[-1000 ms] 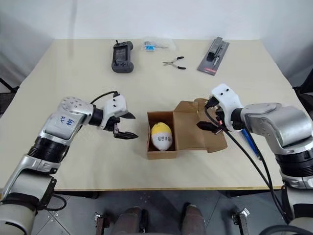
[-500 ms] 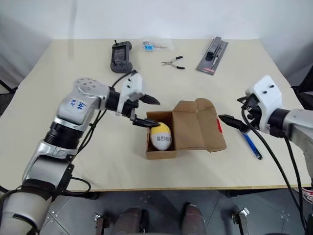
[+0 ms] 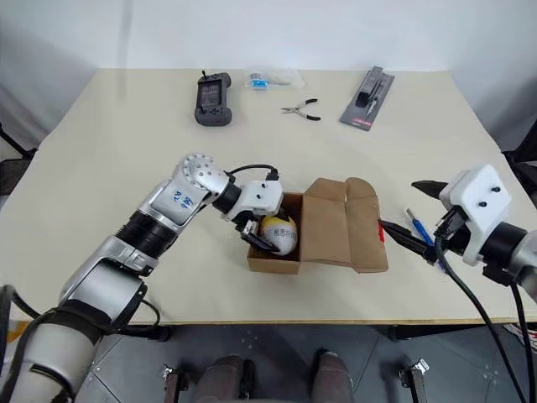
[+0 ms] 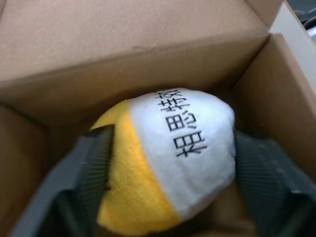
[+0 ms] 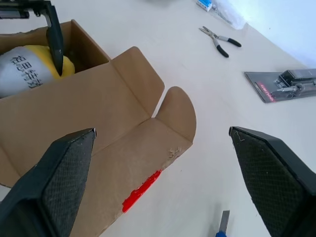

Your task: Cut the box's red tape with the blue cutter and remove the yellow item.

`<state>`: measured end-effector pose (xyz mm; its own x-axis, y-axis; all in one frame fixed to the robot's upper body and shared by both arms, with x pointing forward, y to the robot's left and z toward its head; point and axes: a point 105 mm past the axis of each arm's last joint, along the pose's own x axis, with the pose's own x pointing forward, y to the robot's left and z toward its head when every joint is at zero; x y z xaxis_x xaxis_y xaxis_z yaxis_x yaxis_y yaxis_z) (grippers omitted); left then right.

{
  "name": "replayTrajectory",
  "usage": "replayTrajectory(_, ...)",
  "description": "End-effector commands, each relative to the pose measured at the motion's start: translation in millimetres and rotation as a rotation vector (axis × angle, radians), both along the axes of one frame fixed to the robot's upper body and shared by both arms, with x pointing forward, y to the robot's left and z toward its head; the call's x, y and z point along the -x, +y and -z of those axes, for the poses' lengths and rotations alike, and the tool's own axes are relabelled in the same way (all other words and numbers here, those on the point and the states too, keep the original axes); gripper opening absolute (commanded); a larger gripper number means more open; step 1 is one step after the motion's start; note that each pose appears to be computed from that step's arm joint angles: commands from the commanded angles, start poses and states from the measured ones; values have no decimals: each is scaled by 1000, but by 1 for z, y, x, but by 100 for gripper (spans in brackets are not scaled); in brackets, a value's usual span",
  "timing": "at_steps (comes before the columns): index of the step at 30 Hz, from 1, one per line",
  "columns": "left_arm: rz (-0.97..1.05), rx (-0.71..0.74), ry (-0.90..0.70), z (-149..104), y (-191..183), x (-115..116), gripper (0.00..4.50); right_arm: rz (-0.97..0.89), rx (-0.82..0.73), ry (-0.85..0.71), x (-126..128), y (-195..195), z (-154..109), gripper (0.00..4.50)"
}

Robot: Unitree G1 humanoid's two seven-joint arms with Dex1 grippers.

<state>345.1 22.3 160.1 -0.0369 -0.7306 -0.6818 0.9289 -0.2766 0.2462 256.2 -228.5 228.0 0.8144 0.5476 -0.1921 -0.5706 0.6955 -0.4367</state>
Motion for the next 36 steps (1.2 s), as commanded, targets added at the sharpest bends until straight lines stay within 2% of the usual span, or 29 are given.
replayTrajectory(1, 18, 60, 13, -18, -2, 2, 245, 23, 13, -64, 3, -6, -12, 450)
replayTrajectory(7, -7, 113, 28, -27, 1, 1, 81, -40, -5, -90, 6, -1, -13, 450)
replayTrajectory(9, -12, 142, 30, -34, 0, 3, 35, -64, -13, -93, 6, 1, -13, 450)
replayTrajectory(11, -20, 179, 32, -42, -1, 4, 8, -104, -31, -99, 8, 5, -12, 450)
replayTrajectory(15, -50, 270, 27, -62, -4, 3, 6, -162, -60, -94, 11, 5, -9, 450)
replayTrajectory(17, -86, 380, 21, -90, -5, 1, 6, -216, -74, -82, 12, 4, -7, 450)
replayTrajectory(19, -116, 428, 14, -103, -5, -1, 6, -241, -74, -82, 11, 3, -7, 450)
replayTrajectory(24, -322, 610, -56, -144, 21, -21, 6, -301, -94, -99, 3, 5, -18, 450)
replayTrajectory(27, -416, 658, -93, -154, 34, -31, 6, -313, -89, -100, -1, 5, -20, 450)
replayTrajectory(29, -651, 578, -162, -140, 83, -51, 6, -344, -99, -119, -5, 7, -24, 450)
replayTrajectory(30, -735, 530, -187, -131, 106, -53, 6, -361, -106, -127, -7, 8, -27, 450)
replayTrajectory(34, -1006, 364, -200, -89, 183, -46, 6, -450, -119, -93, -13, 12, -24, 450)
replayTrajectory(36, -1127, 313, -240, -77, 215, -43, 6, -480, -113, -70, -19, 13, -21, 450)
